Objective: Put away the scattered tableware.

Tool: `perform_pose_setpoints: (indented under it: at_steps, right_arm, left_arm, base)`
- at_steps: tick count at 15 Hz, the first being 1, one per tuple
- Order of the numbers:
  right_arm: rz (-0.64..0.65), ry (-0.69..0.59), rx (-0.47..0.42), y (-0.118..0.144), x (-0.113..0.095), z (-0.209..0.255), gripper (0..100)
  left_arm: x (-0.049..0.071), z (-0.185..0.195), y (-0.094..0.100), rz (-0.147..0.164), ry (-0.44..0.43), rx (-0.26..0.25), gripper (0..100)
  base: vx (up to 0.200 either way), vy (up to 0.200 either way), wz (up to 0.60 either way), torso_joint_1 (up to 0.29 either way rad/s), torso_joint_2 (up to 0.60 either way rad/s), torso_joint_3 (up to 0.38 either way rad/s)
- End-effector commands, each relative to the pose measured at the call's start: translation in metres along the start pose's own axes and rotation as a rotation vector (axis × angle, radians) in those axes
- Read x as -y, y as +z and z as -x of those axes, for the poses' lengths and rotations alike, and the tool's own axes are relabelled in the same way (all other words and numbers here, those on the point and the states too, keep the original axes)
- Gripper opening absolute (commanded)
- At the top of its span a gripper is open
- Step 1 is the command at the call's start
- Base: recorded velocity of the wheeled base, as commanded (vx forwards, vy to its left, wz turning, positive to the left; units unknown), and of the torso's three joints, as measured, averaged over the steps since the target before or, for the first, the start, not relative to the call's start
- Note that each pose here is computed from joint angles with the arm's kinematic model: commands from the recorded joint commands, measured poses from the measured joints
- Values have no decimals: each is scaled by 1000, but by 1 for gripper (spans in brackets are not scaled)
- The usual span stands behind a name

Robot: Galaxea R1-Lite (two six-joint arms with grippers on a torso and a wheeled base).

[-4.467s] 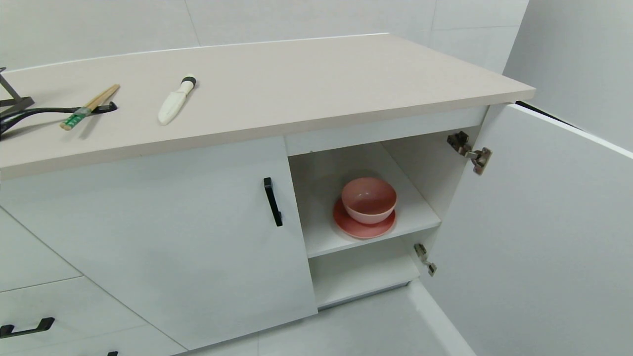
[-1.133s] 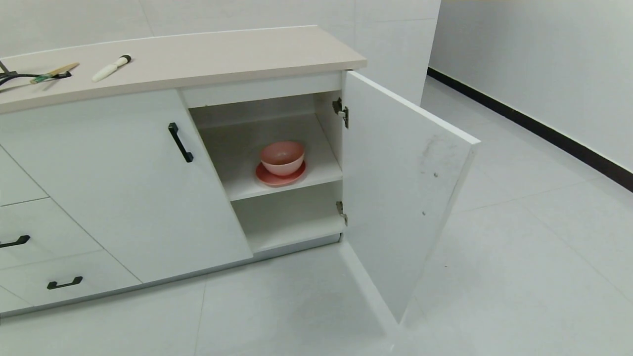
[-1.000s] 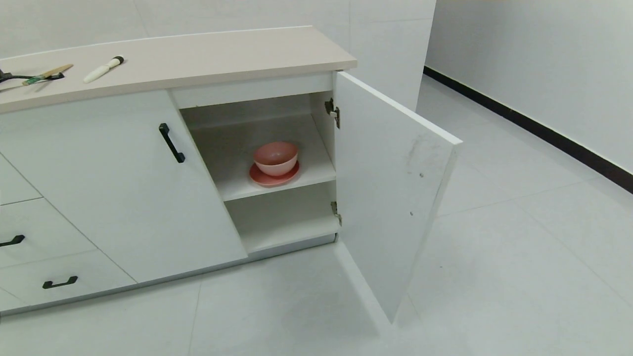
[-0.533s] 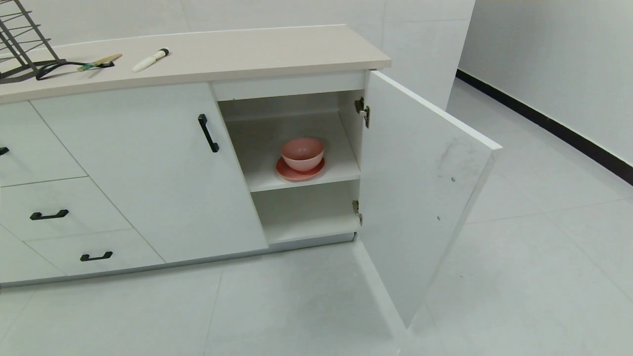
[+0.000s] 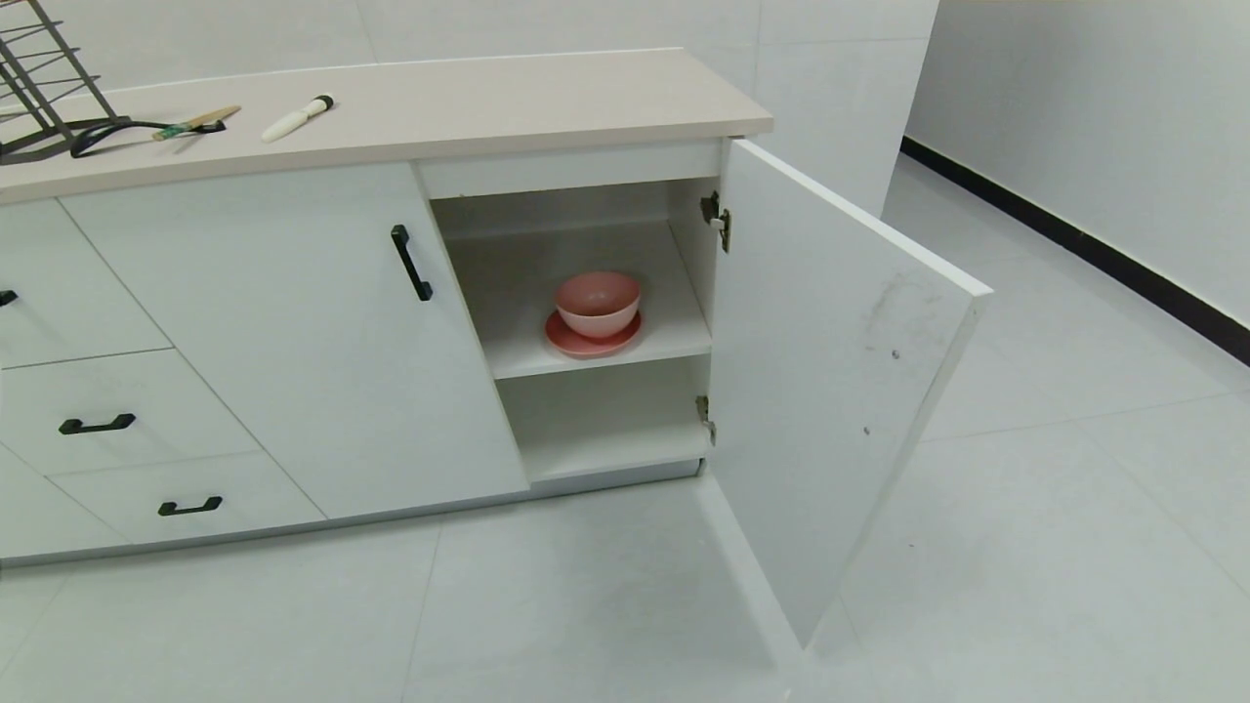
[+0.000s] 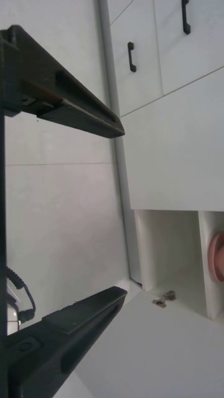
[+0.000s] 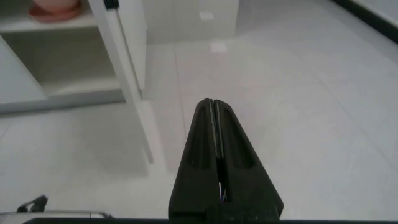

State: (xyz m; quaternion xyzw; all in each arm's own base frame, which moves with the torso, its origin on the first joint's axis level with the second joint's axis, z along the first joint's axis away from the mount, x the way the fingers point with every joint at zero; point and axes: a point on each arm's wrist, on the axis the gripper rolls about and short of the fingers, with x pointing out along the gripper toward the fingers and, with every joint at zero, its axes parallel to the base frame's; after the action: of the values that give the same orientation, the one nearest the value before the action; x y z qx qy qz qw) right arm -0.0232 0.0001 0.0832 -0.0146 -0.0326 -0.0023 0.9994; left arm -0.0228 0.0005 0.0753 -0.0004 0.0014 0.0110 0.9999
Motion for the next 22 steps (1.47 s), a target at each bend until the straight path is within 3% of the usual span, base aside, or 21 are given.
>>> perform_pose_setpoints:
  at_steps: [1, 4, 7, 9, 10, 11, 14, 16, 19, 20, 22]
  right_arm:
    - [31, 62, 109, 34, 0, 0, 0]
    - [31, 225, 60, 93, -1, -31, 0]
    - [72, 310, 112, 115, -8, -107, 0]
    - [87, 315, 120, 104, -7, -142, 0]
    - [105, 344, 38, 84, 0, -157, 0]
    - [109, 358, 21, 80, 0, -165, 0]
    - [110, 382, 45, 91, 0, -212, 0]
    - [105, 418, 52, 88, -3, -242, 0]
    - [121, 472, 124, 99, -6, -287, 0]
    - [131, 540, 179, 103, -16, -314, 0]
    - [135, 678, 226, 93, -36, -326, 0]
  left_arm:
    - [0, 0, 0, 1, 0, 0, 100]
    - [0, 0, 0, 2, 0, 1, 100]
    - [0, 0, 0, 2, -2, 1, 100]
    - [0, 0, 0, 2, -2, 1, 100]
    - [0, 0, 0, 8, -2, 1, 100]
    - [0, 0, 0, 13, -2, 3, 100]
    - [0, 0, 0, -22, -5, 3, 100]
    - [0, 0, 0, -24, -2, 1, 100]
    - [0, 0, 0, -13, -2, 1, 100]
    - [0, 0, 0, 10, -5, 1, 100]
    - [0, 0, 0, 16, -2, 1, 100]
  base:
    - [0, 0, 0, 0, 0, 0]
    - [0, 0, 0, 0, 0, 0]
    - [0, 0, 0, 0, 0, 0]
    - [0, 0, 0, 0, 0, 0]
    - [0, 0, 0, 0, 0, 0]
    - [0, 0, 0, 0, 0, 0]
    - [0, 0, 0, 0, 0, 0]
    - [0, 0, 0, 0, 0, 0]
    - [0, 0, 0, 0, 0, 0]
    - [0, 0, 0, 0, 0, 0]
    - [0, 0, 0, 0, 0, 0]
